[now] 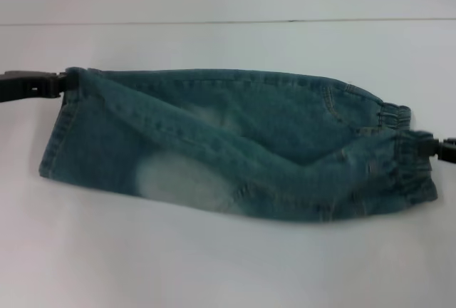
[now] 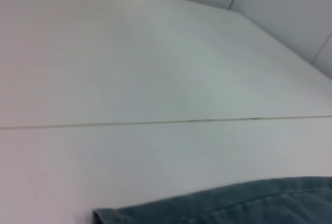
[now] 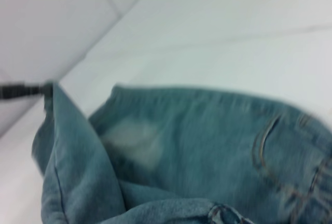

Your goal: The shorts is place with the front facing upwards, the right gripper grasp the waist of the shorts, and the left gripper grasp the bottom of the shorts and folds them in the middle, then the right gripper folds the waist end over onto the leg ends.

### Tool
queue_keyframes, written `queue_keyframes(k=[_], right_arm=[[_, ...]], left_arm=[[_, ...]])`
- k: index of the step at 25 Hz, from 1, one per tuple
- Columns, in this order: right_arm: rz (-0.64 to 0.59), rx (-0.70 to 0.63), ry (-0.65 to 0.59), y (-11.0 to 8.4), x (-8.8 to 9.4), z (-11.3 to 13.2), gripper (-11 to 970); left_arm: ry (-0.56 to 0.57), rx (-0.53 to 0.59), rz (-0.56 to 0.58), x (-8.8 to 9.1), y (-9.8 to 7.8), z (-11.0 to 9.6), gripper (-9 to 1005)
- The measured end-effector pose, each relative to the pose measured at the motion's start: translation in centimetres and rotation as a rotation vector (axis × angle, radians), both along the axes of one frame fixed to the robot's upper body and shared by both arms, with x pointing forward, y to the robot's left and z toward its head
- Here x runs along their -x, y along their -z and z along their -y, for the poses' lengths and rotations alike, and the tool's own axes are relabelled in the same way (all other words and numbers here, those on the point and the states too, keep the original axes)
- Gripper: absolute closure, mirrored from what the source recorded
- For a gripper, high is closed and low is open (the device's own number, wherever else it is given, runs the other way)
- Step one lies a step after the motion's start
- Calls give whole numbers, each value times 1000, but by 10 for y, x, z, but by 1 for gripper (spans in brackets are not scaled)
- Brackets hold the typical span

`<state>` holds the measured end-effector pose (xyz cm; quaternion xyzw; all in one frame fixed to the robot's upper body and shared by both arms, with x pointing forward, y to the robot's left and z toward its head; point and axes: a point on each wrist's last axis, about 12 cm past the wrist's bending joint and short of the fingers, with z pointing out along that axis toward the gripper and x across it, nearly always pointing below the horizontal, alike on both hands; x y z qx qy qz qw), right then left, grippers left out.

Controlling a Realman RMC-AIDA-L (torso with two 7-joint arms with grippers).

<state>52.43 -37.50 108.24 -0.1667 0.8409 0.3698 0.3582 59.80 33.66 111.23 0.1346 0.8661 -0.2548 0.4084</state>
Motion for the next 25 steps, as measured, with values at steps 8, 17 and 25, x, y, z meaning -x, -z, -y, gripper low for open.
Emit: queue_keyframes(k=[8,17,25], right_arm=[[37,-1,117,10,-11,-4,885],[100,21,198,12,-30,-14,875],[187,52,220,6,-46,-21,866]], left_arm=[[-119,-70,44,-15,2,-6,997],[-170,-97,65,-22,4,-5,998],[-184,-121,75,-27,4,-3,998]])
